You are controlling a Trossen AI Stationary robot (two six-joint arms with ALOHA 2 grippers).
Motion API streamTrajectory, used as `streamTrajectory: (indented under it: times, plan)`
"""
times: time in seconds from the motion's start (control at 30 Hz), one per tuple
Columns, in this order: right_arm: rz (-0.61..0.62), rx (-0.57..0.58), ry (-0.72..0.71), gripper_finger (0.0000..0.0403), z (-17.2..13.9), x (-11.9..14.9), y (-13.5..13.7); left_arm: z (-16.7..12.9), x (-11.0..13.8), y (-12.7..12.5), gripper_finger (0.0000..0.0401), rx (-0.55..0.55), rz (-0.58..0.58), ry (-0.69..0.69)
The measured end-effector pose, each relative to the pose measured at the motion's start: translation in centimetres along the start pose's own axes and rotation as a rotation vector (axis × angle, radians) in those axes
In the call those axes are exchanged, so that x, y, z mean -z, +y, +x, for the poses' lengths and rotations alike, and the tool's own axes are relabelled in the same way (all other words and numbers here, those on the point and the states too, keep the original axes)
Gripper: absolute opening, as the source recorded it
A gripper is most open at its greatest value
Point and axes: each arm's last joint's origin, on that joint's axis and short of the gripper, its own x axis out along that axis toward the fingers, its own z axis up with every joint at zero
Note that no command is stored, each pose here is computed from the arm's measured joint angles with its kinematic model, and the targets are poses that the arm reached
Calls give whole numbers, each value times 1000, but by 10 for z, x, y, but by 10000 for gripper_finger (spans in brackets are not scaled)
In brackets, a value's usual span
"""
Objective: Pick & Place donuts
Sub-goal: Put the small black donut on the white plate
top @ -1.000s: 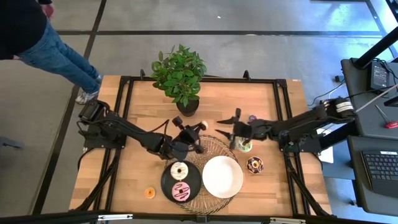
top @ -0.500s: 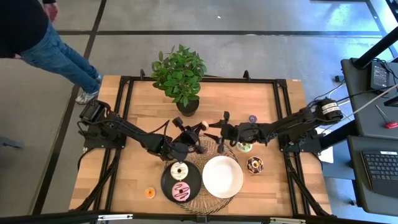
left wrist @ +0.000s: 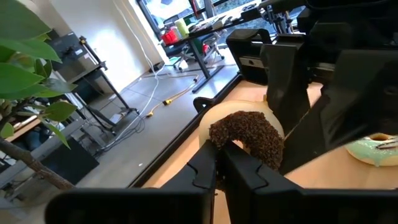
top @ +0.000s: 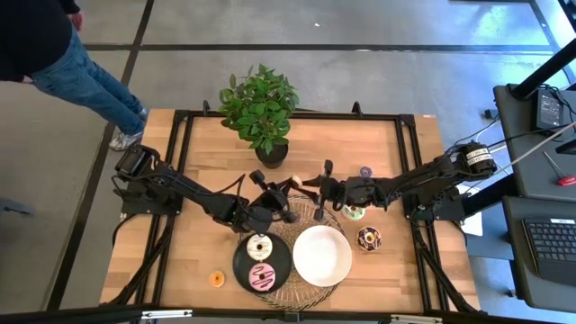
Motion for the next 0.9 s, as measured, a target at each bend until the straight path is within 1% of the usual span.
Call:
streamTrajectory:
  times: [0.1, 0.13, 0.3, 0.43, 0.5, 0.6, 0.73, 0.8, 0.83, 0.9]
  plan:
    - [-14, -18, -1, 18, 0, 0, 0, 0, 0, 0, 21, 1, 0, 0]
    - [-21, -20, -1, 12, 0, 0, 0, 0, 0, 0, 23, 1, 1, 0]
    - [3, -23, 9, 18, 0, 1, 1, -2, 1, -1, 35, 5, 44, 2]
    - [-4, -27, 17, 9, -1, 1, 0, -7, 1, -2, 47, -17, 47, -1]
    - [-8, -29, 27, 7, -3, -1, -1, -10, 0, -3, 60, -23, 49, -4]
    - [-20, -31, 79, 9, -10, -4, -4, -14, -1, -4, 83, -28, 53, -10]
    - [15, -28, 127, 9, -27, -15, -12, -15, -1, -4, 113, -26, 77, -12]
    - [48, -66, 182, 9, -37, -18, -15, -15, -1, -4, 124, -23, 89, -12]
    - [78, -110, 206, 9, -42, -19, -16, -15, -1, -5, 128, -23, 95, -12]
    - [143, -241, 272, 9, -52, -20, -16, -15, -1, -4, 134, -22, 101, -14]
